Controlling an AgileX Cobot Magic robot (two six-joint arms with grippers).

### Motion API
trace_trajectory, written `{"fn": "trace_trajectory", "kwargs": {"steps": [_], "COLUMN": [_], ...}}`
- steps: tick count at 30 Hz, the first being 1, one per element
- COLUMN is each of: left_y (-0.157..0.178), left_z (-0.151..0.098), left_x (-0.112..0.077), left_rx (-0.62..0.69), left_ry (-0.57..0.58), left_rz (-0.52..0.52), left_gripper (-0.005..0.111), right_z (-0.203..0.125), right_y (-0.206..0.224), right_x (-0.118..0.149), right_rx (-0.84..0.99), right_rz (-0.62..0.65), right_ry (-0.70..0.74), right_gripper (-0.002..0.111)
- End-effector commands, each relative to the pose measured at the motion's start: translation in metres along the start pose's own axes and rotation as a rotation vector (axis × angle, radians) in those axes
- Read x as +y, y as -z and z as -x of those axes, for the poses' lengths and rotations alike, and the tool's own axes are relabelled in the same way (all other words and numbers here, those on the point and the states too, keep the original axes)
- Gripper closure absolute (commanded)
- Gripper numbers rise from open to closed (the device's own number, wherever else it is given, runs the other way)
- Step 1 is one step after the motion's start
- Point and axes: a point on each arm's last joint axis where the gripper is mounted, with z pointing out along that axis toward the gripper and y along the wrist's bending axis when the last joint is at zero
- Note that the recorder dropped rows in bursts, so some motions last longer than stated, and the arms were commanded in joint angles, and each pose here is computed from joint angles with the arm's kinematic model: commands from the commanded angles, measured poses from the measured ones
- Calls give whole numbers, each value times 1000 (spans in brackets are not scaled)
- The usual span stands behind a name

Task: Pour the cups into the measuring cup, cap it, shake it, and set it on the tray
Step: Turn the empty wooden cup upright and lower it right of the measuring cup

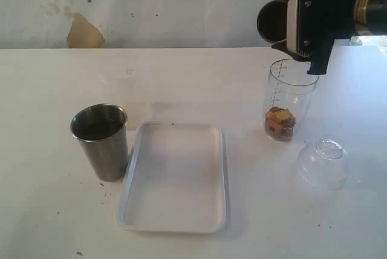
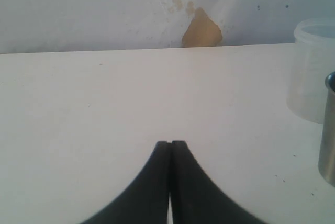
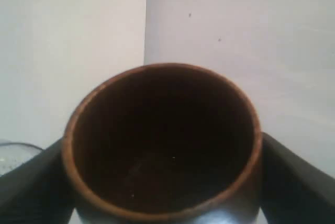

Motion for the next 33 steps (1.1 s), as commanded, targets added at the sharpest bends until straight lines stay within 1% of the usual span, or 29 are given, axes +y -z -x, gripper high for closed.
{"fn": "trace_trajectory", "kwargs": {"steps": [1, 4, 10, 15, 17, 19, 20, 21, 24, 25, 26, 27, 28, 30, 31, 33], "left_y": [0, 0, 0, 0, 0, 0, 0, 0, 0, 0, 0, 0, 0, 0, 0, 0], "left_z": [-2, -2, -2, -2, -2, -2, -2, -2, -2, -2, -2, -2, -2, -2, -2, -2], "left_x": [0, 0, 0, 0, 0, 0, 0, 0, 0, 0, 0, 0, 0, 0, 0, 0], "left_rx": [-1, -1, -1, -1, -1, -1, -1, -1, -1, -1, -1, -1, -1, -1, -1, -1], "left_ry": [18, 18, 18, 18, 18, 18, 18, 18, 18, 18, 18, 18, 18, 18, 18, 18], "left_rz": [1, 1, 1, 1, 1, 1, 1, 1, 1, 1, 1, 1, 1, 1, 1, 1], "left_gripper": [107, 107, 107, 107, 107, 107, 107, 107, 107, 107, 107, 107, 107, 107, 107, 107], "right_z": [14, 21, 28, 26, 23, 14, 7, -7, -35, -54, -65, -75, -84, -106, -118, -133], "right_y": [9, 11, 12, 12, 11, 15, 18, 26, 40, 49, 53, 56, 58, 57, 50, 42], "right_x": [-15, -19, -20, -21, -23, -28, -32, -39, -47, -48, -47, -44, -40, -20, -1, 19], "right_rx": [-133, -218, -290, -278, -245, -217, -213, -226, -249, -230, -191, -150, -93, 53, 86, 114], "right_rz": [-32, -50, -46, -51, -73, -124, -165, -252, -374, -429, -449, -463, -480, -482, -451, -427], "right_ry": [-60, -108, -151, -178, -197, -253, -318, -475, -730, -897, -988, -1042, -1098, -1150, -1200, -1266], "right_gripper": [108, 108, 108, 108, 108, 108, 108, 108, 108, 108, 108, 108, 108, 108, 108, 108]}}
